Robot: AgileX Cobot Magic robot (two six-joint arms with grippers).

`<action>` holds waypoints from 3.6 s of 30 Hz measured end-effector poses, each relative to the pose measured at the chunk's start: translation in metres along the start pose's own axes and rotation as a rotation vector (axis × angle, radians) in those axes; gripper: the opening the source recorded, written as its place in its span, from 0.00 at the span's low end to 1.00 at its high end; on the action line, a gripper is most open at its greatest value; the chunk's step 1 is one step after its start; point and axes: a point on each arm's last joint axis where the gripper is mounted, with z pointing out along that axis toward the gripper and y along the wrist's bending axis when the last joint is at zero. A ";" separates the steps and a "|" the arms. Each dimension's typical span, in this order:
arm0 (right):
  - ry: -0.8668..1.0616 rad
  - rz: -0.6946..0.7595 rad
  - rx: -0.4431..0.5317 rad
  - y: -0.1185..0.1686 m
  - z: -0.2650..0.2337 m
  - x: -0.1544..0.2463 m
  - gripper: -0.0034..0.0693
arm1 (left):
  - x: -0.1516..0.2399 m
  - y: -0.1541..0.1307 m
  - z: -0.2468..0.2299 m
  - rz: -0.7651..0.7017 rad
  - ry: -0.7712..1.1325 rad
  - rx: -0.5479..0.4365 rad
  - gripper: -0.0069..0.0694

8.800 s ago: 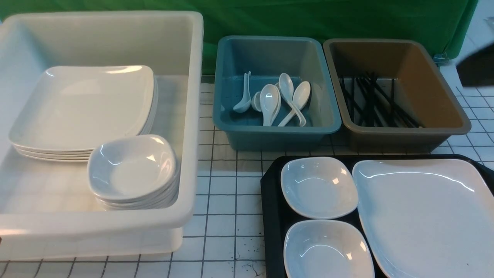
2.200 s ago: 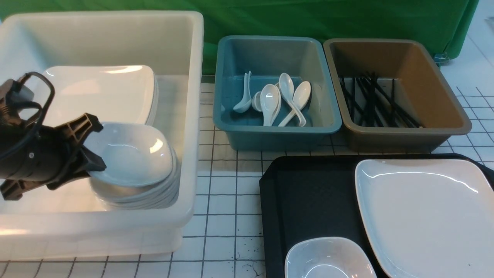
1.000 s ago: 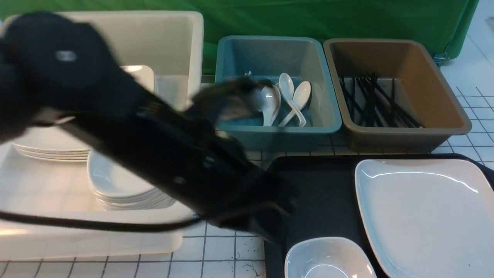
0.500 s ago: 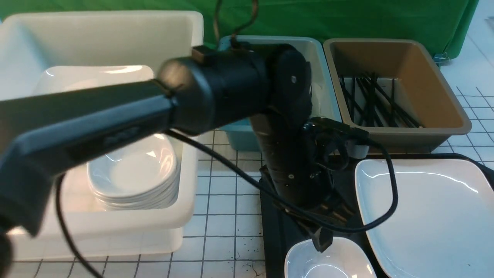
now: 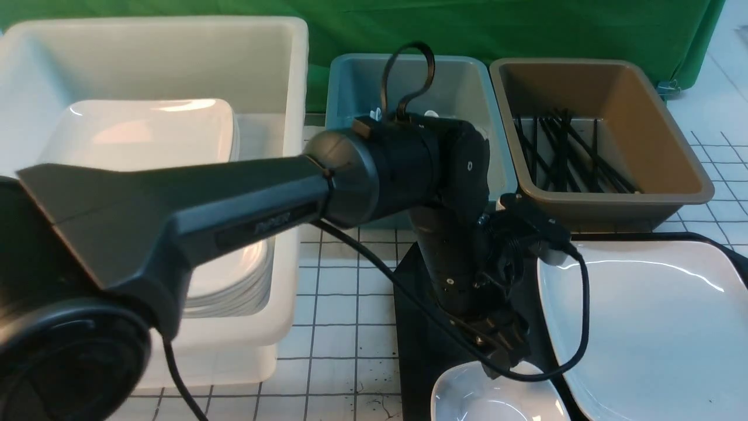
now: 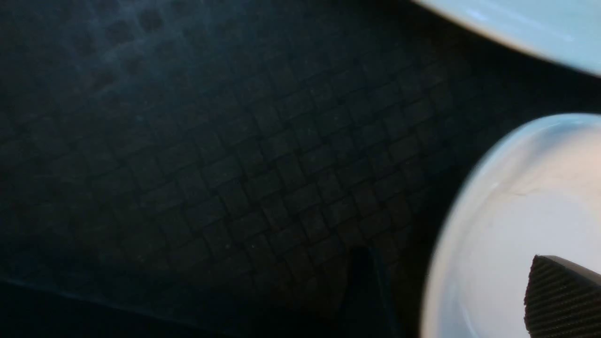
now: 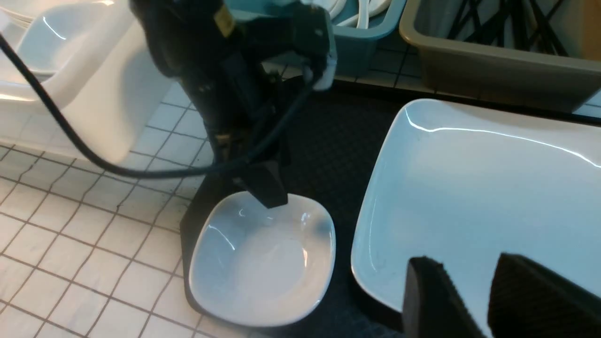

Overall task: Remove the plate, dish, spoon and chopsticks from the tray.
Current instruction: Use the left arm to grab a small plate from the dinner plate, then use the left arm to put the small plate into the large storage box on the left, then use the left arm to grab a plate from the dinner plate

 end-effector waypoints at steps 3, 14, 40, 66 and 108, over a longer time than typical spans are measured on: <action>0.000 0.000 0.000 0.000 0.000 0.000 0.33 | 0.003 0.004 0.016 -0.001 0.037 0.012 0.65; 0.000 0.000 -0.001 0.000 0.000 0.000 0.35 | 0.004 0.007 0.030 -0.018 0.069 0.028 0.43; 0.003 0.002 -0.002 0.000 0.000 0.000 0.37 | 0.017 0.032 -0.229 -0.411 -0.418 -0.205 0.10; -0.130 0.001 -0.001 0.000 -0.001 -0.012 0.38 | 0.275 0.126 -0.188 -1.477 -0.501 -0.110 0.12; -0.007 -0.074 0.086 -0.007 -0.003 -0.002 0.19 | 0.047 -0.012 -0.106 -0.728 -0.299 0.196 0.12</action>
